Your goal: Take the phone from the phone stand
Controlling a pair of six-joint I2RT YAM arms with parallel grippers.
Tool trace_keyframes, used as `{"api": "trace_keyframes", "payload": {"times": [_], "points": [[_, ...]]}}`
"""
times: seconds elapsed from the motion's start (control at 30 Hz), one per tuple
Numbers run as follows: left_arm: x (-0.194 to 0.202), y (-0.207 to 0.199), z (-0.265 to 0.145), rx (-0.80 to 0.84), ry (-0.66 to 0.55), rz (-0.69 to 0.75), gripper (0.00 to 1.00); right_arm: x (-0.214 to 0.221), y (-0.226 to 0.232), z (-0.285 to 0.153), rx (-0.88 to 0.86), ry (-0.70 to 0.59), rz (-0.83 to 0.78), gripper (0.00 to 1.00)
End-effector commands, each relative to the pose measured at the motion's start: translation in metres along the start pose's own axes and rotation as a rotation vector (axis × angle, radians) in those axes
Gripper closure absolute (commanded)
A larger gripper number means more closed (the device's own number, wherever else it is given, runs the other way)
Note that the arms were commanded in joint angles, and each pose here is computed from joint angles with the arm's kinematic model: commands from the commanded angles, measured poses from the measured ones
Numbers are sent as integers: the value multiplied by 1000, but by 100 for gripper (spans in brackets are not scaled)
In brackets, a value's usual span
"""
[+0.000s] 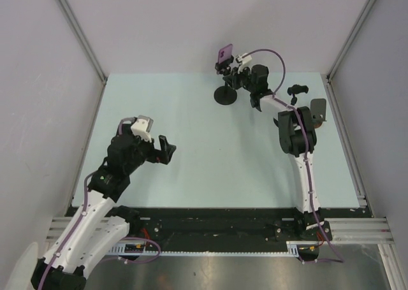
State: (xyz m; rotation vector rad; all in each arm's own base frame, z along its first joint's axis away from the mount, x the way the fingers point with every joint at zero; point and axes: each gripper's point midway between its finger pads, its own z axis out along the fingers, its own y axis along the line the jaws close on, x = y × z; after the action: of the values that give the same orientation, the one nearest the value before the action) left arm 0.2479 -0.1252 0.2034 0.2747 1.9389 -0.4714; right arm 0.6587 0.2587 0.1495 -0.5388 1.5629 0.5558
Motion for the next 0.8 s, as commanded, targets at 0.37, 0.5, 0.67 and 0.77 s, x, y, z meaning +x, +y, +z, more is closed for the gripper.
{"api": "trace_keyframes", "payload": {"times": [0.37, 0.5, 0.67, 0.77], "points": [[-88, -30, -27, 94, -186, 19, 0, -24, 252, -140, -519, 121, 47, 100], [-101, -31, -29, 90, -205, 16, 0, 1, 288, -179, -592, 213, 42, 100], [-110, -35, -24, 105, -201, 17, 0, 14, 308, -218, -651, 303, 7, 97], [-111, -40, -21, 134, -190, 18, 0, 20, 308, -234, -660, 351, -19, 89]]}}
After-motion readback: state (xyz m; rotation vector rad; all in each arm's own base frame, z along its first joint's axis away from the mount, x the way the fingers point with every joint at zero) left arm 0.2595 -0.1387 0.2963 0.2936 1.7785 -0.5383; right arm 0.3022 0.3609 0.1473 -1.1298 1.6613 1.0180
